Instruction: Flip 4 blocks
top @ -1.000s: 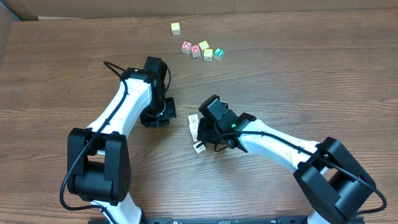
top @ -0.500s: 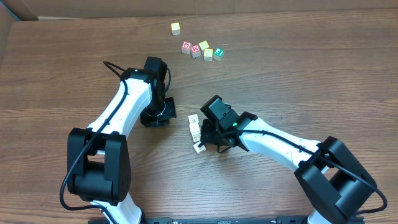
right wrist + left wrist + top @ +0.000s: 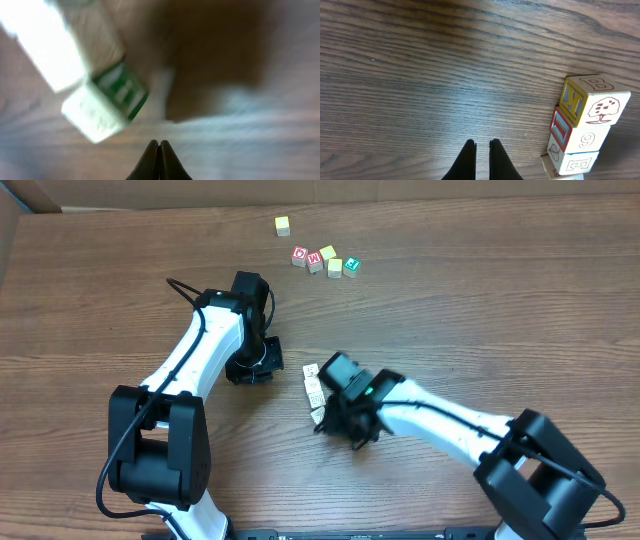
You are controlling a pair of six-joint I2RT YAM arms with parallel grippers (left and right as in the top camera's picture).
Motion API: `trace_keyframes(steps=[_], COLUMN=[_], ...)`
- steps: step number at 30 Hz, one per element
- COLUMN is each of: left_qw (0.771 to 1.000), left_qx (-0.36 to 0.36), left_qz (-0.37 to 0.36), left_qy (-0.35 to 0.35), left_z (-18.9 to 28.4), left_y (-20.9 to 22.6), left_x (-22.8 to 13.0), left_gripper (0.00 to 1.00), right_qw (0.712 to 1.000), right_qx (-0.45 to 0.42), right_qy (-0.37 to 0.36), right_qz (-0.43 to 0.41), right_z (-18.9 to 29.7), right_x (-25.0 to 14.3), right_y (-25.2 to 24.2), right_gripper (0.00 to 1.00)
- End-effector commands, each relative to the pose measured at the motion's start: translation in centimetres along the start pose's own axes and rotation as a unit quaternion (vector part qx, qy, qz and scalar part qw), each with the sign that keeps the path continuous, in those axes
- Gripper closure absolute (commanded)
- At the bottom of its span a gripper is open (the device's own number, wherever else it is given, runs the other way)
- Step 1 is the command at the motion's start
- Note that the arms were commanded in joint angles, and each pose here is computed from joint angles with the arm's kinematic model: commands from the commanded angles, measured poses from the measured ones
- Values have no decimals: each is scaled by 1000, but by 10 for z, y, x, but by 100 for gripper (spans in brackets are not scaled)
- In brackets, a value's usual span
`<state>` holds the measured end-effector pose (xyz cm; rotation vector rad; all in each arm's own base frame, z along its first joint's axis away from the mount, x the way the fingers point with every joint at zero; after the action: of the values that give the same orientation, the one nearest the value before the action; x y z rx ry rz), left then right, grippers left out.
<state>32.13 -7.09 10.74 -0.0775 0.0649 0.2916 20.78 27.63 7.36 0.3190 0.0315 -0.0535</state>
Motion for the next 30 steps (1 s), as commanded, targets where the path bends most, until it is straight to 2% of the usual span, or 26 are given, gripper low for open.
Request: trace_keyframes(steps=[1,10,30], left_qw=[1000,1000,1000], left_qx=[-1,-1,-3], left_qz=[13,13,12], left_qy=[9,9,6], left_z=[-4,-4,-4], left_y=[2,2,1], left_x=[-1,-1,0], left_gripper=[96,96,96], right_qw=[999,995,994], right_qx=[-5,4,20], right_qy=[-43,-98,-102], right_qz=[-16,-11,-14], right_z=[6,4,-5], right_x=[-11,-3,-8], right_y=[16,28,31], right_gripper=[96,96,96])
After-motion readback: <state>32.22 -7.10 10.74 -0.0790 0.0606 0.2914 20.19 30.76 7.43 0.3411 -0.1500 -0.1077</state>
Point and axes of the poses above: each gripper's point midway between its finger pads, its own z axis back along the fingers, its own y axis along the line the jaws close on, x = y × z, the point moved 6 cm from there along z, back along the fingers, and after that the axes turned 6 degrees about z, right-handed, at the moved point
